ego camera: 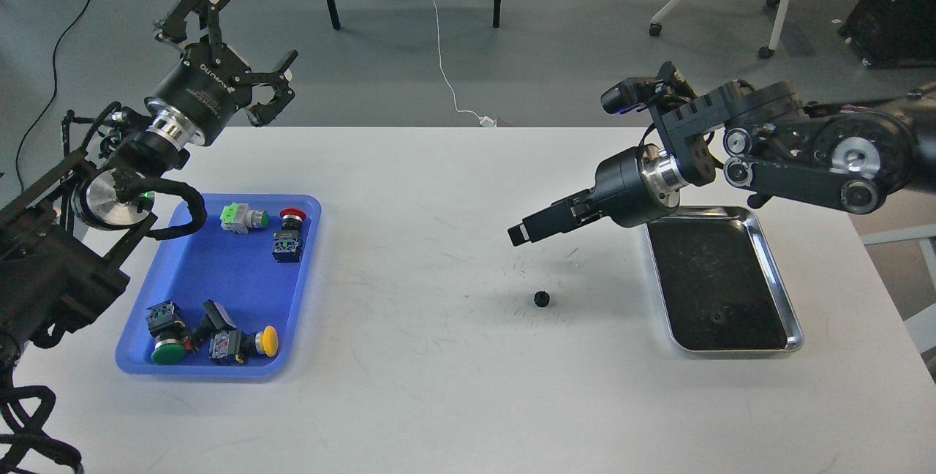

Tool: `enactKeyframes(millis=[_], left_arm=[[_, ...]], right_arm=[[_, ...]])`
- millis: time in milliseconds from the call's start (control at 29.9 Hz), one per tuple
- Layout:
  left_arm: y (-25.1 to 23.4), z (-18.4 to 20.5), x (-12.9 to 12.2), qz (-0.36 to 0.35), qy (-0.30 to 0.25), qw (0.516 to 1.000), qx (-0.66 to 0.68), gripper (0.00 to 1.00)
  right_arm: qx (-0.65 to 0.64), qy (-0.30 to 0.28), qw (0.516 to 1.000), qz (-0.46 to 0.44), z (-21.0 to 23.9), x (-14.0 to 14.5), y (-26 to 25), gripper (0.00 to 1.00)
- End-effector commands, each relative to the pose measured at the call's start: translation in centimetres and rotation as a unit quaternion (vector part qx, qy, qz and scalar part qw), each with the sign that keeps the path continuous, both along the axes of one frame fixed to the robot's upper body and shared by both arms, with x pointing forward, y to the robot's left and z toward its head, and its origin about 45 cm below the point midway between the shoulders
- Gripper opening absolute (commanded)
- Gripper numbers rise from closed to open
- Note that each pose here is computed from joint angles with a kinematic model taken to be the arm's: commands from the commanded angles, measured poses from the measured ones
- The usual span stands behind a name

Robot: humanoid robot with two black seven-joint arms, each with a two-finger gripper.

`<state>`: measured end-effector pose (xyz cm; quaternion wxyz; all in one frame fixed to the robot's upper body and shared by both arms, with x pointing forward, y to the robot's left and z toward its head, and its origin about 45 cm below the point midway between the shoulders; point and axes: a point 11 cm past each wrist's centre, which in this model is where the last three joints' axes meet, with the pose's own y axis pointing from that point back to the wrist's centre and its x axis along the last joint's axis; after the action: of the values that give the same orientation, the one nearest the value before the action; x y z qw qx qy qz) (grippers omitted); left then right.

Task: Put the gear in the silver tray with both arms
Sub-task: 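Reach the right gripper down and close it on the second gear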

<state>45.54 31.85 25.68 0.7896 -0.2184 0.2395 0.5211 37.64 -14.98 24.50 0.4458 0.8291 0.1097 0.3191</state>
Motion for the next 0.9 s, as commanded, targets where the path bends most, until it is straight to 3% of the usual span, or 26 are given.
enactKeyframes(millis=[0,234,468,869], left_arm=[[0.6,-0.6,-0.4,0.004,0.007,1.000,0.004,0.97],[2.1,0.3,-0.7,0.001,-0.007,1.000,0.014,0.97],[2.3,0.4,-0.7,0.000,-0.009,1.000,0.016,0.97],[2.3,0.4,-0.7,0.001,-0.009,1.000,0.015,0.97]], right_arm=[[-0.058,-0.013,0.995,0.079,-2.7,-1.5,2.0,0.93],[-0.126,-0.074,0.979,0.144,-7.1,-1.2,1.8,0.91],[-0.125,-0.067,0.978,0.152,-8.2,-1.8,2.3,0.69],[-0.157,-0.085,0.968,0.174,-9.6,-1.3,2.4,0.64]])
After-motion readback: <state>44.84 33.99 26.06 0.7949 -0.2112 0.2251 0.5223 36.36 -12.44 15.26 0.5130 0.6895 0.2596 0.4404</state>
